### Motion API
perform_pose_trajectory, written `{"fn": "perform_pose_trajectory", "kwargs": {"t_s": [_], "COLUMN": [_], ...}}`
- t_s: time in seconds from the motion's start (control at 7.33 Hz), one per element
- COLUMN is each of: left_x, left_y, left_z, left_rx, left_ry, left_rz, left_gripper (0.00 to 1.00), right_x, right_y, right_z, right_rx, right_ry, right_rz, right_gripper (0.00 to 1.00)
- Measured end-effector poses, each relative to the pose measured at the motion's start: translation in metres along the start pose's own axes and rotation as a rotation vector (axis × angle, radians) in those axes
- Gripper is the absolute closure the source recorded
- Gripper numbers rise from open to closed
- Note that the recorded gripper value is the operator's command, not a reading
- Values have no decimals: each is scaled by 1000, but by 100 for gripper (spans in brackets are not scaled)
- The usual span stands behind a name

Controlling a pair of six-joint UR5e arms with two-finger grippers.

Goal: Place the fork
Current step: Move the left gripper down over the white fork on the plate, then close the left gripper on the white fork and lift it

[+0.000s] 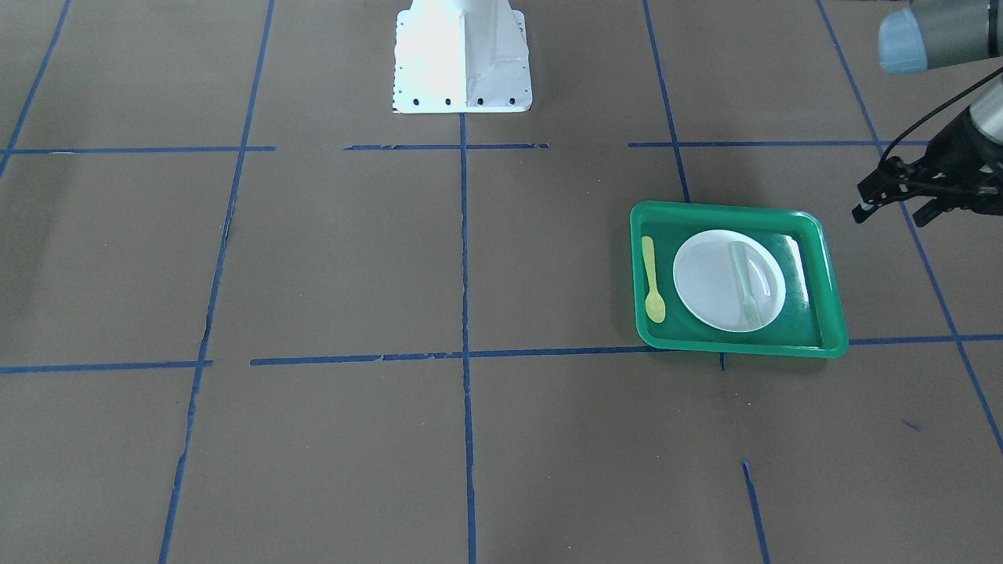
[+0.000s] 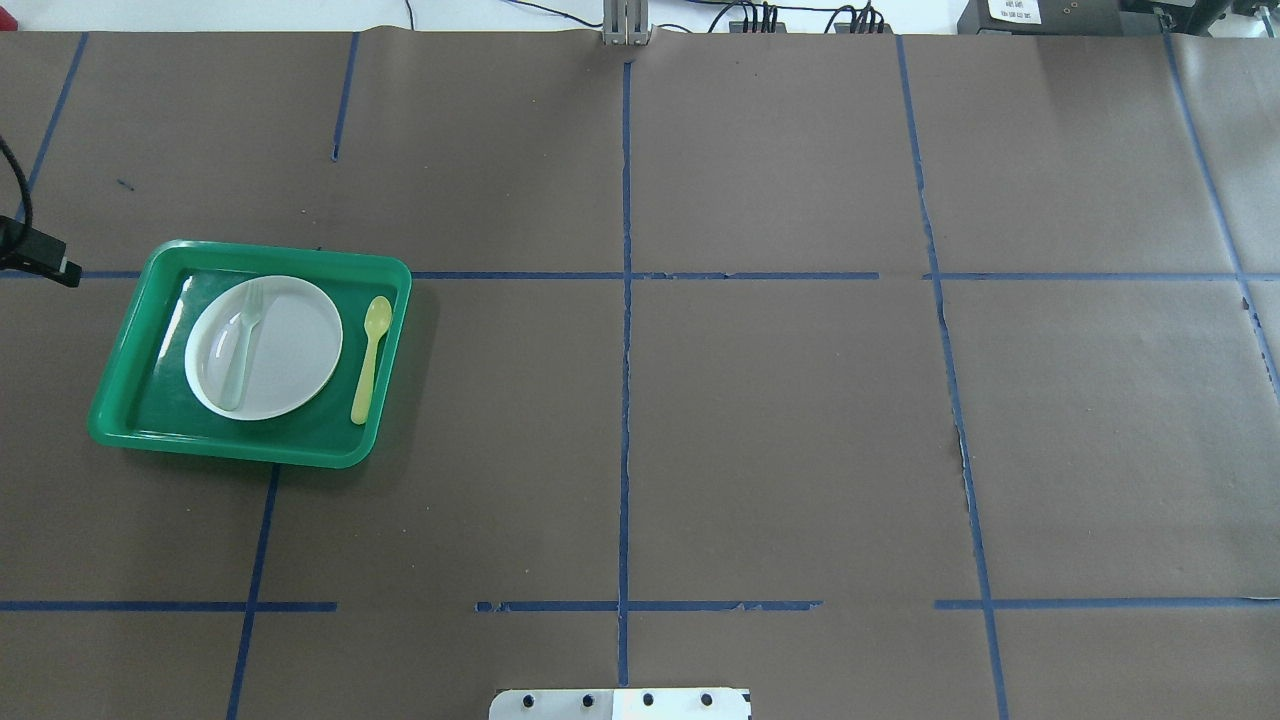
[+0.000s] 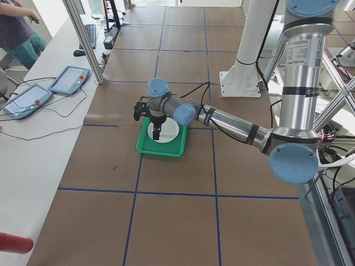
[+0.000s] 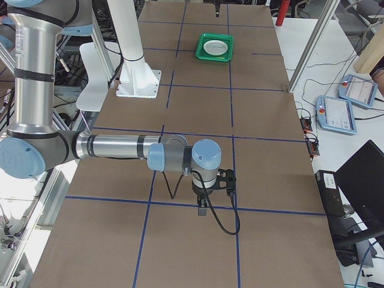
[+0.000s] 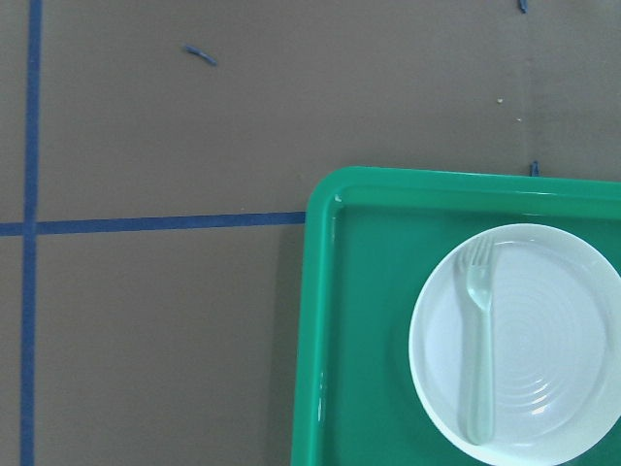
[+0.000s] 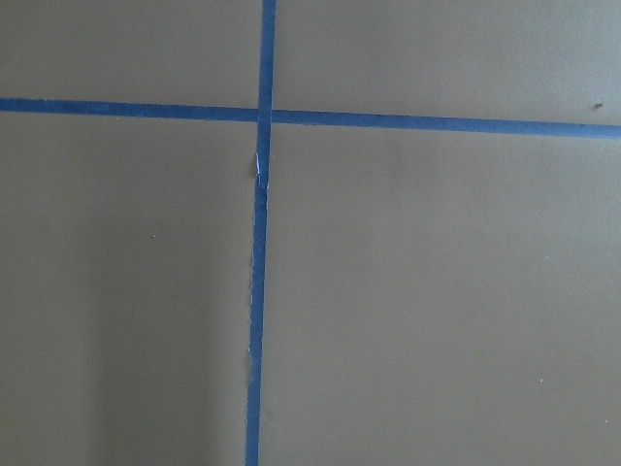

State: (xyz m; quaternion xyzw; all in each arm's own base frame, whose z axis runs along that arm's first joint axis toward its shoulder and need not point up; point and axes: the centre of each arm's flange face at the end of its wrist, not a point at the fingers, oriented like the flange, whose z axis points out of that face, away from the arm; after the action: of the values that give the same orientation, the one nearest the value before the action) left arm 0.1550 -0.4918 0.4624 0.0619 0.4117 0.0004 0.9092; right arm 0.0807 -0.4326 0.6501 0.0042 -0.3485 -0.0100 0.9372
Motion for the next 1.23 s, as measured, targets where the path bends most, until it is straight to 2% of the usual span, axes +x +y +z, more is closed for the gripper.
{"fn": "perform_pose_trajectory", "kwargs": {"t_s": [0.27,0.68,1.09,1.23], "left_x": [51,68,86,84], "left_y": [-9,-22,-4,-3], "left_z": [42,115,155,162], "left_rx": [-14,-56,-77,-74], "left_ry": [-28,-29,-29,-29], "left_rz": [-1,10,9,12], "left_gripper": [0,0,0,7], "right_x": [0,0,0,0], "right_y": [0,0,0,0], "right_z": [0,0,0,0], "right_rx": [0,0,-1,-1], "right_ry": [0,0,0,0], "right_rz": [0,1,1,1], "right_gripper": [0,0,0,0]}}
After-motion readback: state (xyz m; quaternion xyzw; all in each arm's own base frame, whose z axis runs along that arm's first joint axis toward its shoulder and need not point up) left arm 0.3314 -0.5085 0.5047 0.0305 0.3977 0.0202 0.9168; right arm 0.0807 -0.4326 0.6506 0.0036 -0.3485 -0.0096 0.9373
